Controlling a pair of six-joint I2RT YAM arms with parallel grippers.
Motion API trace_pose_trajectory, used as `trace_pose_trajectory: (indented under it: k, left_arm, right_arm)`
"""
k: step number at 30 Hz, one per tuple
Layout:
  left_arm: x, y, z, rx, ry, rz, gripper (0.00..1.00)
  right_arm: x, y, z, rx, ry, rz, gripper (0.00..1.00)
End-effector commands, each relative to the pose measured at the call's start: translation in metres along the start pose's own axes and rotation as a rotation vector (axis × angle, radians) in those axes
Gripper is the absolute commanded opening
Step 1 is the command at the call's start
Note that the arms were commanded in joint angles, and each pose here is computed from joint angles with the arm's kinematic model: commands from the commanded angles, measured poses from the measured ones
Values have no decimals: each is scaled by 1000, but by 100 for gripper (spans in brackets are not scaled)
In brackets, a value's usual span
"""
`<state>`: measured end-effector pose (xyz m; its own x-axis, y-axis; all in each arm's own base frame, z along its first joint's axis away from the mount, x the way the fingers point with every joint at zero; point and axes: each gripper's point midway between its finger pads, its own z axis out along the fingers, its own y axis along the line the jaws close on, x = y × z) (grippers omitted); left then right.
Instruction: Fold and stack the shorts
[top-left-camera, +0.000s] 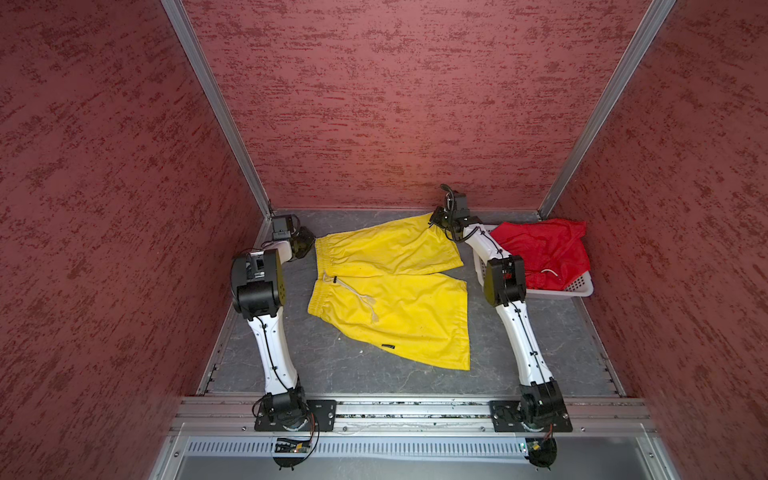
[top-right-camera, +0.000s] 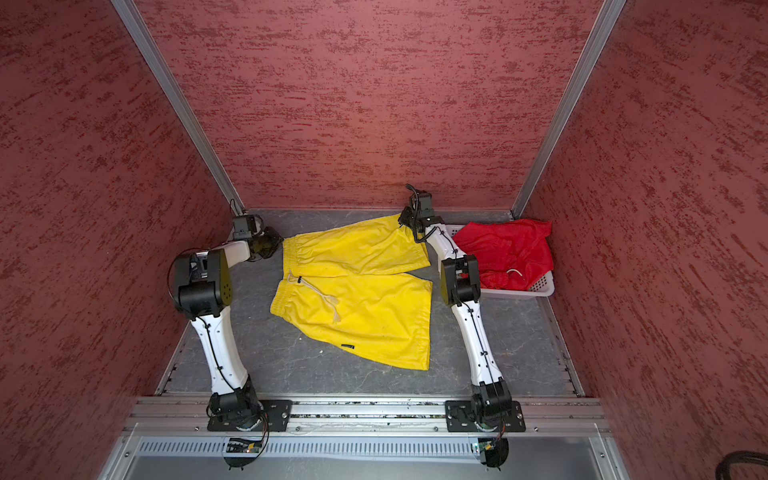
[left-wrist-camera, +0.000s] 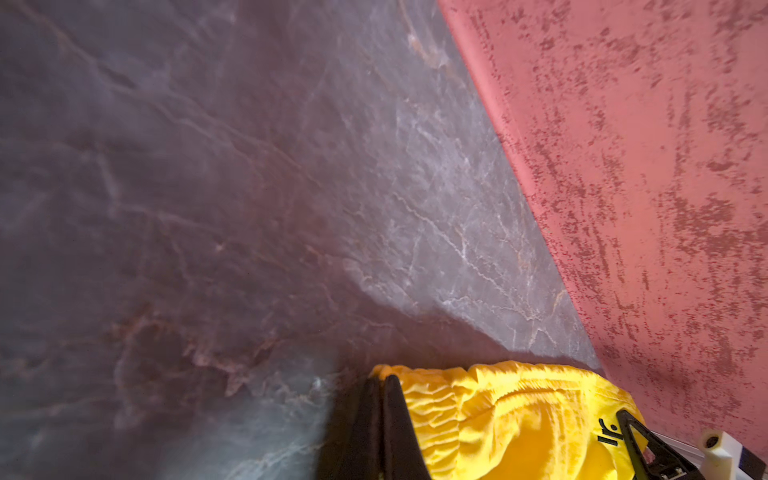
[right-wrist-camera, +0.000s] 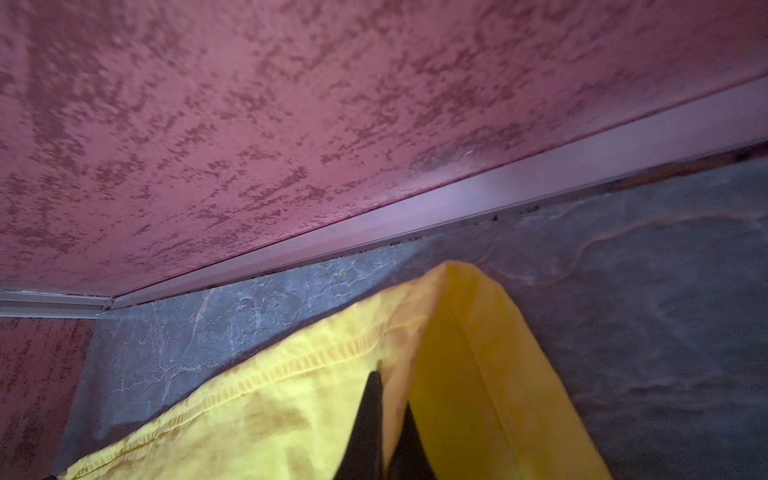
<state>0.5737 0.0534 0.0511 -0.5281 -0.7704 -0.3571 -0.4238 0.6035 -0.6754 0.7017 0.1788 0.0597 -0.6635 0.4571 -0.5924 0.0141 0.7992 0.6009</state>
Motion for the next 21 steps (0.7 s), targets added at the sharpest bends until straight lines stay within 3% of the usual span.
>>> trace_pose_trajectory:
  k: [1, 6, 12, 21]
  left_arm:
    - [-9, -16, -3, 52, -10, 4, 0]
    - [-34, -21, -19, 128, -50, -59, 0]
    - [-50, -9, -40, 156, -80, -134, 0]
    - [-41, 3, -64, 252, -64, -236, 0]
  right_arm:
    - [-38, 30, -22, -63, -87, -50, 0]
    - [-50, 48, -54, -109, -94, -55, 0]
    - [-52, 69, -117, -183, -197, -70, 0]
    - [3, 87, -202, -361, -235, 10, 0]
